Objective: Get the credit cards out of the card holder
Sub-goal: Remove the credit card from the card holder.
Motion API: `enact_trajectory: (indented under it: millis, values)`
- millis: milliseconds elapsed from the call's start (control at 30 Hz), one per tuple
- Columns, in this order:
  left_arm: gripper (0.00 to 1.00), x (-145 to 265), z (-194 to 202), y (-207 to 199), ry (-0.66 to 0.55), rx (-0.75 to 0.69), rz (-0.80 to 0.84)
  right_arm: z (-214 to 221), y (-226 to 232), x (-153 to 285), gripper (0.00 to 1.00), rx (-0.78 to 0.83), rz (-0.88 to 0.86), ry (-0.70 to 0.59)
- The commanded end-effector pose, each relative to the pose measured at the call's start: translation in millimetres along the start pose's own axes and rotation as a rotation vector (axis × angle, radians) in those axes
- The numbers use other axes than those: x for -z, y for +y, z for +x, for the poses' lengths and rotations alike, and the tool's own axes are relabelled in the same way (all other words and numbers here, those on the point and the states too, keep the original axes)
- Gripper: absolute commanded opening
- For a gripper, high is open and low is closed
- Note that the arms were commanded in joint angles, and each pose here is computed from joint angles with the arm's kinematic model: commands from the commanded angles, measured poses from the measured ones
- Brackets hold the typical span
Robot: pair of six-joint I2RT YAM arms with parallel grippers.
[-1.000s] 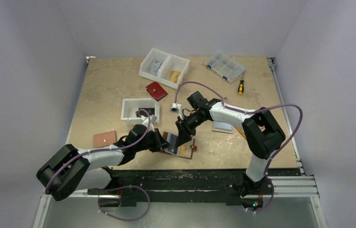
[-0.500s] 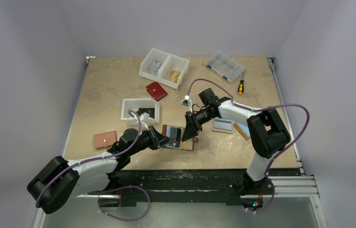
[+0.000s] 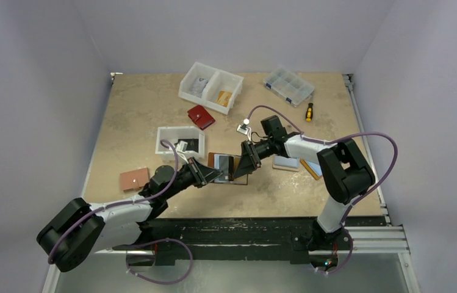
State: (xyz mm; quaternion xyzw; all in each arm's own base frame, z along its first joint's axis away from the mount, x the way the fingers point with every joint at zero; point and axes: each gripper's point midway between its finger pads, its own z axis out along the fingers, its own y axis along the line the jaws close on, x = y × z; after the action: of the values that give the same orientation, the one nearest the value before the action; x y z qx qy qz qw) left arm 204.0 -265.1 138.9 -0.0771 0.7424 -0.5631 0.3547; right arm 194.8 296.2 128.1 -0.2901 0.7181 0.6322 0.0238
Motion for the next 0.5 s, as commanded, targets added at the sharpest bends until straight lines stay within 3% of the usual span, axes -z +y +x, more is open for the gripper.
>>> enact_trajectory:
  millis: [0, 100, 267, 367, 467]
  values:
    - [0.00, -2.0, -17.3, -37.9, -0.060, -0.002, 0.149, -15.1, 28.4, 5.6, 0.53, 0.042, -0.098, -0.035]
    - [0.00, -3.4, -17.0, -38.4, -0.055, 0.001, 0.151, -15.5, 28.2, 6.4, 0.49, 0.027, -0.104, -0.035]
    - [0.00, -5.0, -12.1, -33.2, -0.037, 0.007, 0.137, -17.4, 22.2, 8.6, 0.23, -0.029, -0.111, -0.040]
    - [0.00, -4.7, -12.0, -31.3, -0.040, 0.011, 0.132, -17.5, 18.3, 8.1, 0.00, -0.035, -0.100, -0.046]
    - [0.03, -3.6, -12.2, -27.5, -0.048, 0.027, 0.116, -18.2, 10.6, 9.5, 0.00, -0.050, -0.073, -0.065]
